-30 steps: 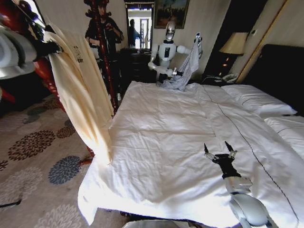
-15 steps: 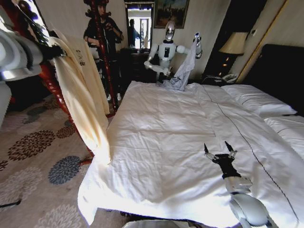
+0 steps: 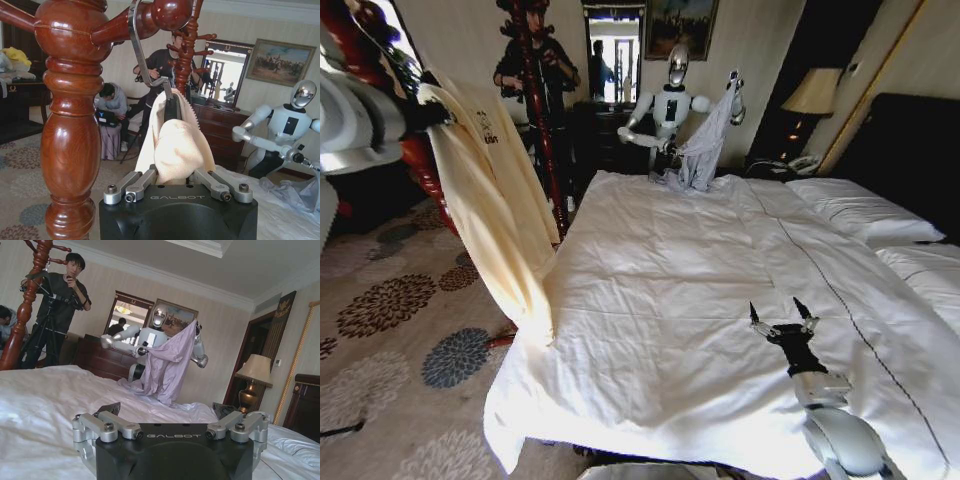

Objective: Pick up the clothes from the bed and hang them on the clothes hanger.

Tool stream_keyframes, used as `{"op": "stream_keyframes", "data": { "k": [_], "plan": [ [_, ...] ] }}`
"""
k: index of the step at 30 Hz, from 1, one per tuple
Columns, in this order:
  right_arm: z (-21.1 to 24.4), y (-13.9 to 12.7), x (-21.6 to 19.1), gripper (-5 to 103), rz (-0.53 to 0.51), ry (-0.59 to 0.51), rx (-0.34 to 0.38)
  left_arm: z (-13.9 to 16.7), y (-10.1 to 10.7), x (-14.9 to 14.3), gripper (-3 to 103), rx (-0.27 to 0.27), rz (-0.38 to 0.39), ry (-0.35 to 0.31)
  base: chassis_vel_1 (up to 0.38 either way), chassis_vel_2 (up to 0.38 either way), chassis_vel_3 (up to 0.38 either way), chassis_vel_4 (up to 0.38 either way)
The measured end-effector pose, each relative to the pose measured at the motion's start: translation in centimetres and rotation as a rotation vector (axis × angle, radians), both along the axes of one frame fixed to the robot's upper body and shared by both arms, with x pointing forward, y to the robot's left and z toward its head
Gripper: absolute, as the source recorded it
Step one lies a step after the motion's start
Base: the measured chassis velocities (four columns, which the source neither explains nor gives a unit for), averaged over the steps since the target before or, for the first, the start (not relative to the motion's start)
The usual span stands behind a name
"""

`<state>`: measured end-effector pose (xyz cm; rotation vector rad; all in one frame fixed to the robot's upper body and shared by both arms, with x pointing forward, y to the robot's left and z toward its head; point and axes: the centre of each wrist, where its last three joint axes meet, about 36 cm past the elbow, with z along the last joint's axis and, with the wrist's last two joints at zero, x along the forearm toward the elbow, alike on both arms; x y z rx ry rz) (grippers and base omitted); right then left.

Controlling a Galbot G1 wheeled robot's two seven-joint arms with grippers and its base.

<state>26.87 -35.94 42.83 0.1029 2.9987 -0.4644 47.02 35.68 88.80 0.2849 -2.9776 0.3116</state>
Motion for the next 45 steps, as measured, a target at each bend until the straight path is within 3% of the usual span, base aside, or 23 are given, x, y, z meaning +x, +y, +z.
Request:
{"op": "stream_keyframes", "data": {
  "k": [5, 9, 11, 17, 21, 23, 27, 33, 45],
  "plan": [
    [0.0, 0.0, 0.0, 100, 0.000, 0.000, 0.000, 0.0, 0.1, -0.1, 15, 0.004, -0.002, 0.005, 0.000, 0.000, 0.000, 0.000],
    [0.0, 0.0, 0.0, 100, 0.000, 0.000, 0.000, 0.0, 0.1, -0.3, 23, 0.011, -0.007, 0.000, 0.000, 0.000, 0.000, 0.000],
    [0.0, 0.0, 0.0, 100, 0.000, 0.000, 0.000, 0.1, 0.1, -0.5, 33, 0.017, -0.004, -0.005, 0.000, 0.000, 0.000, 0.000],
    [0.0, 0.0, 0.0, 100, 0.000, 0.000, 0.000, 0.4, 0.1, -1.2, 49, 0.033, 0.003, -0.024, 0.000, 0.000, 0.000, 0.000],
    [0.0, 0.0, 0.0, 100, 0.000, 0.000, 0.000, 0.4, 0.1, -2.0, 71, 0.052, 0.007, -0.035, 0.000, 0.000, 0.000, 0.000],
    [0.0, 0.0, 0.0, 100, 0.000, 0.000, 0.000, 0.4, 0.2, -2.3, 71, 0.058, 0.010, -0.036, 0.000, 0.000, 0.000, 0.000],
    [0.0, 0.0, 0.0, 100, 0.000, 0.000, 0.000, 0.1, 0.4, -3.3, 92, 0.084, 0.025, -0.038, 0.000, 0.000, 0.000, 0.000],
    [0.0, 0.0, 0.0, 100, 0.000, 0.000, 0.000, 0.5, 0.9, -4.8, 100, 0.124, 0.052, -0.070, 0.000, 0.000, 0.000, 0.000],
    [0.0, 0.0, 0.0, 100, 0.000, 0.000, 0.000, 0.9, 0.8, -5.7, 100, 0.172, 0.060, -0.126, 0.000, 0.000, 0.000, 0.000]
  ]
}}
